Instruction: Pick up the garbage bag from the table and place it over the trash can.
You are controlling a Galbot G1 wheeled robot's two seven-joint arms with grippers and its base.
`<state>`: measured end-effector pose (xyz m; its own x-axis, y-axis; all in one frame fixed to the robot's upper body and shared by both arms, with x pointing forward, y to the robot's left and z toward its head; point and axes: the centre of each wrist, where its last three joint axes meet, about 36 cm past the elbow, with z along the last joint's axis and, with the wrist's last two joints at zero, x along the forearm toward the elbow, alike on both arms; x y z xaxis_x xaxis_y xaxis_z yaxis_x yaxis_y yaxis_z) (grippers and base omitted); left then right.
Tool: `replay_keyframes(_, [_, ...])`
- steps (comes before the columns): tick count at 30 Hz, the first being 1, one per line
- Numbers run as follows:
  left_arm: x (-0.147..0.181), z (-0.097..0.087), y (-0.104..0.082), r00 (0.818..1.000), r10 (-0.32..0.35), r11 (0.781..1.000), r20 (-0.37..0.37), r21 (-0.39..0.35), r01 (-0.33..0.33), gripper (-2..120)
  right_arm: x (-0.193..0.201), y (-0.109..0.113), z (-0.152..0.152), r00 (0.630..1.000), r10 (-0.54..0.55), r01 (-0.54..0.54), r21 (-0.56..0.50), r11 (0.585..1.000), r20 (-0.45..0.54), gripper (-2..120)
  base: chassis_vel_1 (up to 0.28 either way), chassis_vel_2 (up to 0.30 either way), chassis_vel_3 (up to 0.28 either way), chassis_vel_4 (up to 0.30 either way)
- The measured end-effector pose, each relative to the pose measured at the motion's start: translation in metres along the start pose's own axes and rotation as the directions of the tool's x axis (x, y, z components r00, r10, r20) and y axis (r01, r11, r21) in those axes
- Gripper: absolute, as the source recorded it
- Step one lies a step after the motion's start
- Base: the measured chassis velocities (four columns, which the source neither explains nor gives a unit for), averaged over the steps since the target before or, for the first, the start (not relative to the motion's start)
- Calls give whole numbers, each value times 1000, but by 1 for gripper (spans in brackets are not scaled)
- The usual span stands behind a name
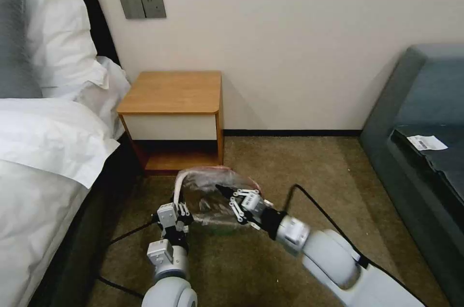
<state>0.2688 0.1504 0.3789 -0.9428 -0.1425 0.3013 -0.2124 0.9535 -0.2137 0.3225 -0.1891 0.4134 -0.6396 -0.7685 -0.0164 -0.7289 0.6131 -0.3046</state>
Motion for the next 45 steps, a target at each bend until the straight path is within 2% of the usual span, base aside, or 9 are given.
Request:
replay_keyframes(10, [-4,2,-1,1000,6,999,-27,44,-5,9,5,0,0,991,131,-129,-48,990,24,0,0,0,0,0])
replay_keyframes(13, [-11,5,2,998,38,989,-43,147,-31,9,2,2,8,982,184,-180,-92,979,35,14,0,0,0,0])
replay_keyframes(15, [-14,5,2,997,51,983,-52,181,-41,9,2,4,11,980,196,-192,-103,976,39,17,0,0,0,0])
replay_keyframes(18, [-19,5,4,993,74,970,-89,238,-51,9,0,10,16,975,218,-211,-123,970,45,32,0,0,0,0])
replay_keyframes(27, [-20,7,8,981,88,966,-172,254,-42,9,0,7,18,969,241,-233,-125,964,53,61,0,0,0,0])
replay_keyframes(31, [-24,17,10,973,88,971,-215,237,-36,9,-3,15,18,966,250,-240,-140,961,63,80,0,0,0,0])
replay_keyframes(35, [-26,21,12,970,89,973,-227,226,-37,9,-3,19,15,966,249,-236,-146,961,71,89,0,0,0,0])
replay_keyframes(37, [-27,26,14,968,84,976,-236,213,-33,9,-4,21,14,964,253,-239,-151,959,78,98,0,0,0,0])
replay_keyframes(45, [-28,32,16,967,73,981,-244,192,-26,9,-8,28,12,951,297,-279,-186,942,82,100,0,0,0,0])
